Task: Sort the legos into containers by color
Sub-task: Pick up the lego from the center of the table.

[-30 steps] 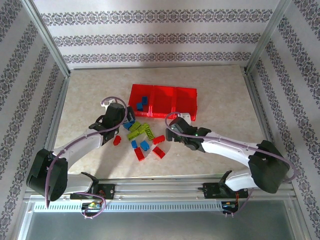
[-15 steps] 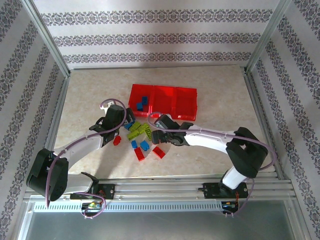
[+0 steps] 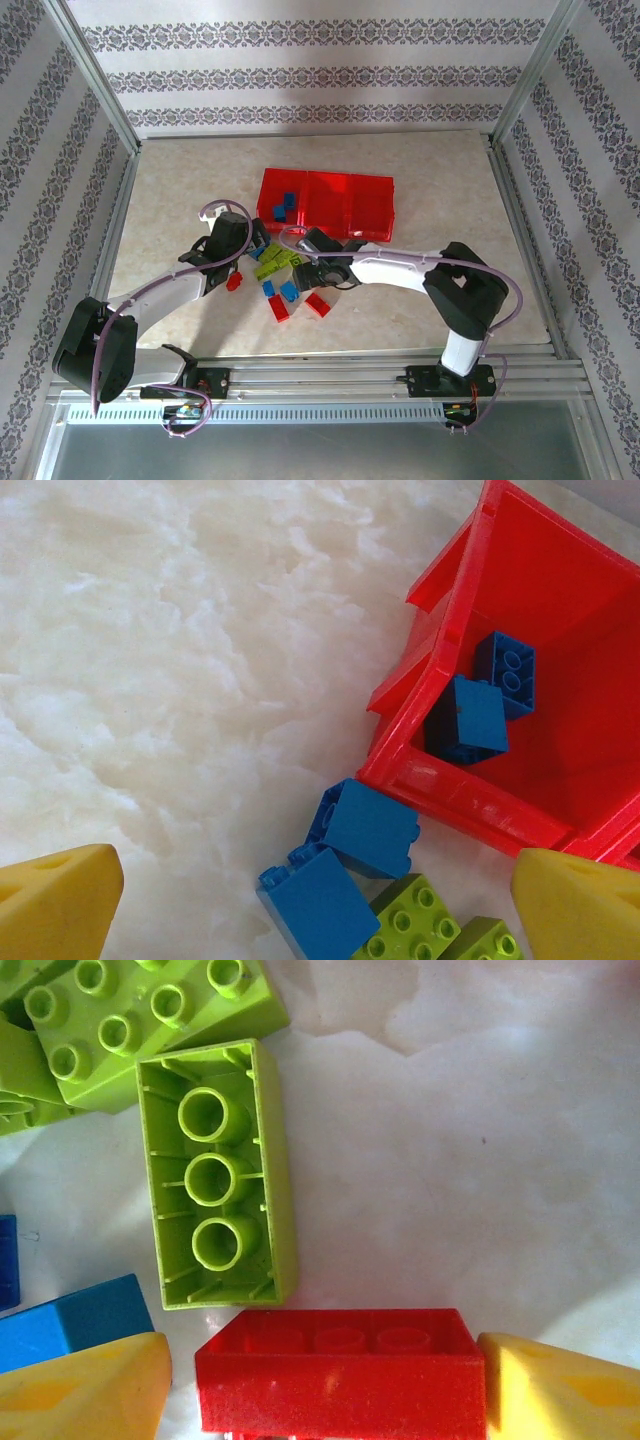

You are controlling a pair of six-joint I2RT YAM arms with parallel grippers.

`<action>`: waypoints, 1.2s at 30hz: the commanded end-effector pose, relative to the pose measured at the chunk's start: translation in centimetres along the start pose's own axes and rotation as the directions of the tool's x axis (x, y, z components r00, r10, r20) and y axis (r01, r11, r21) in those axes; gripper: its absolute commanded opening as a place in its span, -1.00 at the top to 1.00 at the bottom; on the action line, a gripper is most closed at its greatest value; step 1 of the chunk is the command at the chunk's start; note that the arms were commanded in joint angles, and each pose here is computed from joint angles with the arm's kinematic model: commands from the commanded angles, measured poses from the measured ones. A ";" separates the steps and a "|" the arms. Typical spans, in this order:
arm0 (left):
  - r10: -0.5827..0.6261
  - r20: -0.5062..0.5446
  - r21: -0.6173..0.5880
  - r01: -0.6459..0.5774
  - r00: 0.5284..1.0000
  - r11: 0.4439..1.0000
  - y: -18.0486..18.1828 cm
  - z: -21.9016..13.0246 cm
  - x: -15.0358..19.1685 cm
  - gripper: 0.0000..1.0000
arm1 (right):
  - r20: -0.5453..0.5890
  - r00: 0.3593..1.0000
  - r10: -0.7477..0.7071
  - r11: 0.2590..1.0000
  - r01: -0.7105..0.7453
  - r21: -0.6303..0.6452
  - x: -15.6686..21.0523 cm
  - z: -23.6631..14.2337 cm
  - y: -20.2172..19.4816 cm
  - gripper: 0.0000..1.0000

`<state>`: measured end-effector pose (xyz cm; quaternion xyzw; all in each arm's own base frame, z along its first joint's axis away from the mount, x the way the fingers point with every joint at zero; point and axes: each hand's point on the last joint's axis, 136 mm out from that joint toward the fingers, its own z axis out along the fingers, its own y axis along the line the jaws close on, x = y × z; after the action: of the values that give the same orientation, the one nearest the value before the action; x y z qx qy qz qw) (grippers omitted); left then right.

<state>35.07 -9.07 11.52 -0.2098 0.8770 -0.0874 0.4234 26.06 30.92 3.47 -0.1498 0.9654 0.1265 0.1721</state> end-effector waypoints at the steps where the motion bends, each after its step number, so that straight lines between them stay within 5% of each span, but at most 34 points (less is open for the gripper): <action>1: -0.024 0.036 0.001 0.024 0.999 1.000 0.1 -0.3 -0.7 -0.99 | -0.061 0.998 -0.020 1.000 0.021 0.015 0.9 0.6 0.2 -0.55; 19: -0.018 0.037 -0.007 0.018 0.999 1.000 0.4 -0.5 -0.8 -0.99 | -0.032 1.000 -0.002 0.996 0.005 0.088 0.7 -0.4 -1.3 -0.09; 36: -0.023 0.033 0.012 0.022 0.999 1.000 0.3 -0.6 -0.7 -0.99 | 0.263 0.965 -0.018 0.995 -0.009 0.103 -9.6 -7.1 -4.2 -0.01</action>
<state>34.90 -8.86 11.91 -0.2118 0.8736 -0.0896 0.4288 31.40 27.14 10.23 -0.1155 0.9529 0.1007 0.2617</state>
